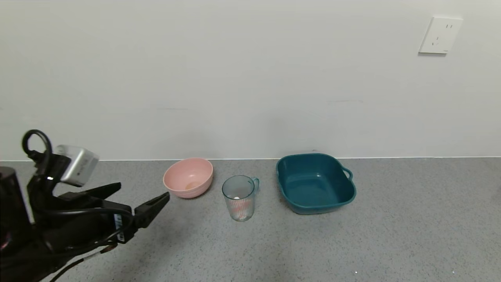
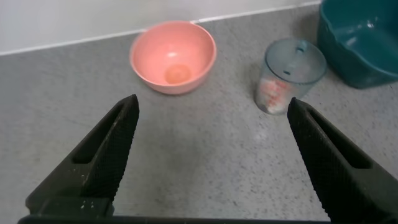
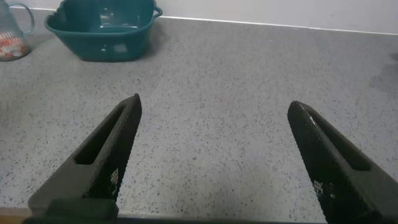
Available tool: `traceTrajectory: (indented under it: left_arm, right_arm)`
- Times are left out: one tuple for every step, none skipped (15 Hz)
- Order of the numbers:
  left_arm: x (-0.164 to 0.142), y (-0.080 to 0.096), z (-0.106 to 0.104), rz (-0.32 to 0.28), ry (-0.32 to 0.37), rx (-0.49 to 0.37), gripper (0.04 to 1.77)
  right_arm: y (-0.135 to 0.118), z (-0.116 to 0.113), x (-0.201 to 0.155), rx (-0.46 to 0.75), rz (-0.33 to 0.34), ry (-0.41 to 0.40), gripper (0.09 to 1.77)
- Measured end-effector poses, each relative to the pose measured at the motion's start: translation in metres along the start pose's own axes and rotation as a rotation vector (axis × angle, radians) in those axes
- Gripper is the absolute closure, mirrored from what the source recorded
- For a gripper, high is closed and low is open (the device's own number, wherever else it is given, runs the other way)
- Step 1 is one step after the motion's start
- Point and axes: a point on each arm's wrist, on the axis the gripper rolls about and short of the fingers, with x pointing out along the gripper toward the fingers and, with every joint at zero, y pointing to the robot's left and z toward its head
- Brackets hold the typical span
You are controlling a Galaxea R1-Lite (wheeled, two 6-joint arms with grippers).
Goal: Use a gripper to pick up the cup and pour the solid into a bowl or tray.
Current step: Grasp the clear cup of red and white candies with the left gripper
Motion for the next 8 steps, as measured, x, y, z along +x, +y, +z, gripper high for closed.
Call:
traceTrajectory:
  left_arm:
    - [0.007,-0.007,-0.004,-0.02,0.029,-0.006,0.09]
    - [0.014,-0.013,-0.007,-0.032,0.055,-0.003,0.09]
    - [0.02,-0.019,-0.011,-0.038,0.082,0.004,0.09]
    - [0.026,-0.024,-0.014,-0.037,0.102,0.009,0.09]
    - [0.033,-0.029,-0.017,-0.034,0.113,0.016,0.09]
    - [0.04,-0.034,-0.02,-0.035,0.117,0.022,0.09]
    - [0.046,-0.039,-0.023,-0.035,0.119,0.029,0.09]
    - [0.051,-0.045,-0.027,-0.038,0.122,0.036,0.09]
  right_arm:
    - [0.0,0.0,0.0,0.0,0.0,0.0,0.15]
    - [0.0,0.0,0.0,0.0,0.0,0.0,0.15]
    - [0.0,0.0,0.0,0.0,0.0,0.0,0.15]
    - [0.0,0.0,0.0,0.0,0.0,0.0,0.15]
    - [0.0,0.0,0.0,0.0,0.0,0.0,0.15]
    - [0.0,0.0,0.0,0.0,0.0,0.0,0.15]
    - [0.0,0.0,0.0,0.0,0.0,0.0,0.15]
    - [0.0,0.0,0.0,0.0,0.0,0.0,0.15]
